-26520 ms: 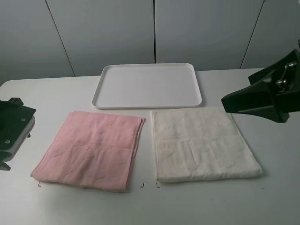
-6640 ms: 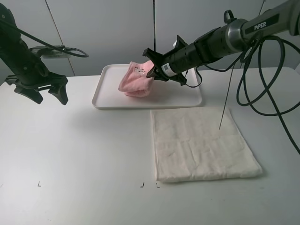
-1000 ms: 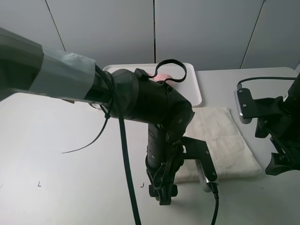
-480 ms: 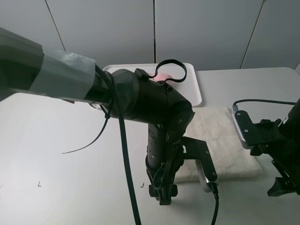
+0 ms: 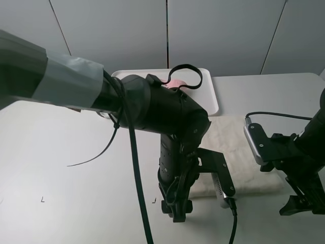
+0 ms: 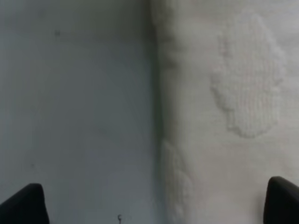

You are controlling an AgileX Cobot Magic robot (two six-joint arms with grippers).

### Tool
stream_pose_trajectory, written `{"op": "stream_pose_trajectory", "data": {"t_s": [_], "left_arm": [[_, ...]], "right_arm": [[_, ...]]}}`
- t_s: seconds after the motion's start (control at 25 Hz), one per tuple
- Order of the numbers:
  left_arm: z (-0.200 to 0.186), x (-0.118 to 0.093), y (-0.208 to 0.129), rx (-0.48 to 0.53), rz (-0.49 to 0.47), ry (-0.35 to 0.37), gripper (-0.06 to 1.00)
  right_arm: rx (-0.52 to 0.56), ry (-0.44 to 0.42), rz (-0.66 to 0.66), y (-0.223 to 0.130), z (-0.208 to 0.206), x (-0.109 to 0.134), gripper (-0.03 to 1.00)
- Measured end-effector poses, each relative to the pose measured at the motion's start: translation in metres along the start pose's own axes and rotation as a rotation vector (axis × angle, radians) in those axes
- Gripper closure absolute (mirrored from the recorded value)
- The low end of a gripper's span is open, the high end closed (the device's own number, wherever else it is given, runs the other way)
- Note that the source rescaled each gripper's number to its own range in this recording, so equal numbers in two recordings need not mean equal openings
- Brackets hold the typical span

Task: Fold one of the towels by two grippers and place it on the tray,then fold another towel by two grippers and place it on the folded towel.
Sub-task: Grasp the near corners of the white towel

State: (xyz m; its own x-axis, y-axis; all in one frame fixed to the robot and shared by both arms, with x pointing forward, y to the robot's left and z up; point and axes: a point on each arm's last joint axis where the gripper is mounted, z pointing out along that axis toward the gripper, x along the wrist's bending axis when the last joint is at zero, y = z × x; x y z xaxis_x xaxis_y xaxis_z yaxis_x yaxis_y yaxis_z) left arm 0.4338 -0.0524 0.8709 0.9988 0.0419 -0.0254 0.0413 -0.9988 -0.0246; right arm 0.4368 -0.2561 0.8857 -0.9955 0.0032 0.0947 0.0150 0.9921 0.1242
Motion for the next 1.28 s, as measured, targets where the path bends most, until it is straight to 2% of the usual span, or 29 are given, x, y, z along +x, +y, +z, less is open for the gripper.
{"op": "stream_pose_trajectory", "data": {"t_s": [0.2, 0.48, 0.68, 0.88, 0.96, 1.2, 1.28], "left_arm": [[0.000, 0.000, 0.000, 0.000, -0.002, 0.000, -0.02], [0.000, 0.000, 0.000, 0.002, 0.001, 0.003, -0.02], [0.000, 0.000, 0.000, 0.002, -0.006, 0.003, -0.02], [0.000, 0.001, 0.000, 0.005, -0.007, 0.010, -0.02], [0.000, 0.001, 0.000, 0.005, -0.007, 0.010, -0.02], [0.000, 0.001, 0.000, 0.005, -0.011, 0.010, -0.02], [0.000, 0.001, -0.001, 0.008, -0.008, 0.014, -0.02]], "right_arm": [[0.049, 0.003, -0.055, -0.005, 0.002, -0.001, -0.03], [0.055, -0.042, -0.058, -0.005, 0.002, -0.005, -0.03], [0.060, -0.006, -0.054, -0.006, 0.010, -0.005, -0.03], [0.061, -0.007, -0.052, -0.006, 0.012, -0.006, -0.01], [0.062, -0.027, -0.052, -0.006, 0.013, -0.008, 0.12], [0.063, -0.071, -0.051, -0.007, 0.016, -0.015, 0.91], [0.063, -0.071, -0.056, -0.007, 0.016, -0.015, 0.96]]}}
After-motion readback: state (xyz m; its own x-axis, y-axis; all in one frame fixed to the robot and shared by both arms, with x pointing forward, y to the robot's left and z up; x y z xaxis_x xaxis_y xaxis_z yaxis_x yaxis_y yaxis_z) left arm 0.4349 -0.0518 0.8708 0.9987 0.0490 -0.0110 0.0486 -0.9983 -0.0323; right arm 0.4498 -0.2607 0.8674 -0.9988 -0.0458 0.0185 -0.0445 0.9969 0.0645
